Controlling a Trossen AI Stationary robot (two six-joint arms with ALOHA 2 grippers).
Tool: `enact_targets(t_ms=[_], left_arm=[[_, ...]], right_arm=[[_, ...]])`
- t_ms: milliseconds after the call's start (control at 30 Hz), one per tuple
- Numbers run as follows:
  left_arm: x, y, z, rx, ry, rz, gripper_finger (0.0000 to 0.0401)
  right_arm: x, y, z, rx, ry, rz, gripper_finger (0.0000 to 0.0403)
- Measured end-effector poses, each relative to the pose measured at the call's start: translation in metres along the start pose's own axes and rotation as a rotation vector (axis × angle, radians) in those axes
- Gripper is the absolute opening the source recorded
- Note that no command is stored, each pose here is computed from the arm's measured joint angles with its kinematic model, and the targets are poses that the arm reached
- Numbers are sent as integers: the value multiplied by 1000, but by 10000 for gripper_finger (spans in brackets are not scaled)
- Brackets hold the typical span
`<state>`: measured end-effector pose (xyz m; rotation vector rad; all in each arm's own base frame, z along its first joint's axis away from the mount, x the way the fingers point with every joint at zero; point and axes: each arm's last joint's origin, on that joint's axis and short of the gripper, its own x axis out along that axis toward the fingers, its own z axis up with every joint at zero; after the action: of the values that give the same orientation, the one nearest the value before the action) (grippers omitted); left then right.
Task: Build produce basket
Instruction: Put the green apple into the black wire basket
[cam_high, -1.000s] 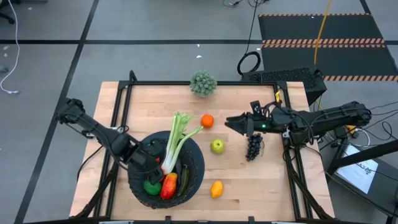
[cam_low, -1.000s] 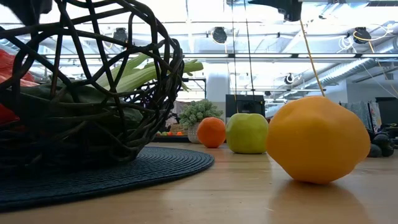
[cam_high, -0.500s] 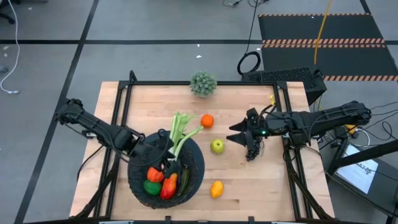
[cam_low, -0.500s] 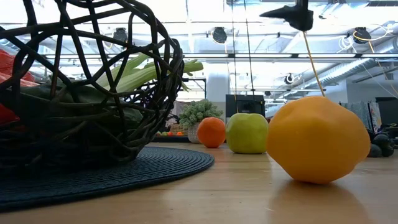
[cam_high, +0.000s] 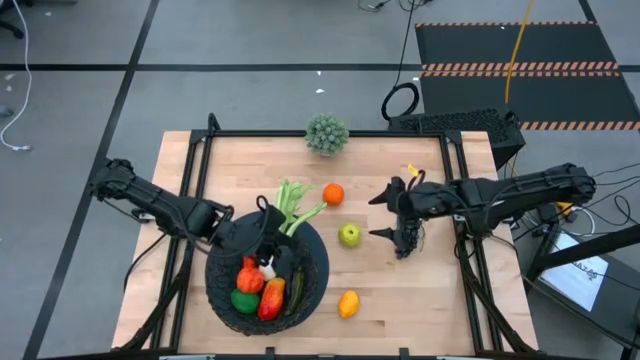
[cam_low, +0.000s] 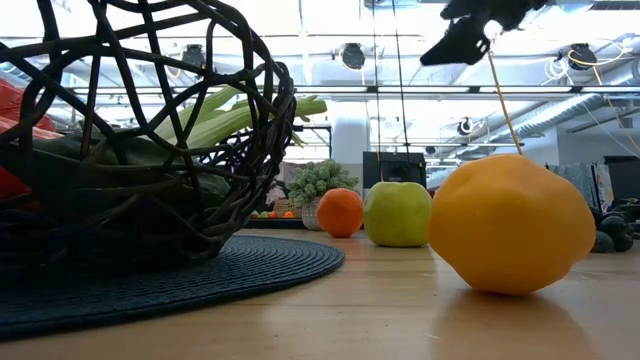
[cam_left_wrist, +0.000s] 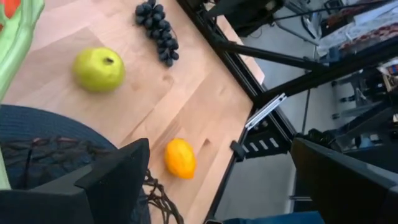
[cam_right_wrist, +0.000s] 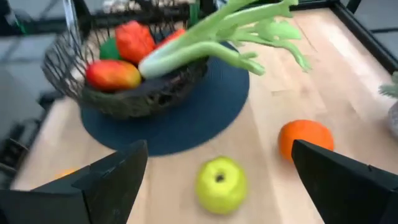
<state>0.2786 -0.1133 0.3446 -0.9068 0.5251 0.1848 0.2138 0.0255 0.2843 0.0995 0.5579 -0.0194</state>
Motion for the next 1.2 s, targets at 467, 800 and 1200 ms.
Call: enact_targets(t_ms=[467,800,1200], left_arm=[[5,2,14,352,-73,-3,269],[6,2,17,426,-81,4,218],[6,2,19,397,-92,-5,214]], right_arm=[[56,-10,-49,-127,37,58,391],[88,-17,-80,-162,104,50,398],[121,-20,-95,-168,112,65,400]])
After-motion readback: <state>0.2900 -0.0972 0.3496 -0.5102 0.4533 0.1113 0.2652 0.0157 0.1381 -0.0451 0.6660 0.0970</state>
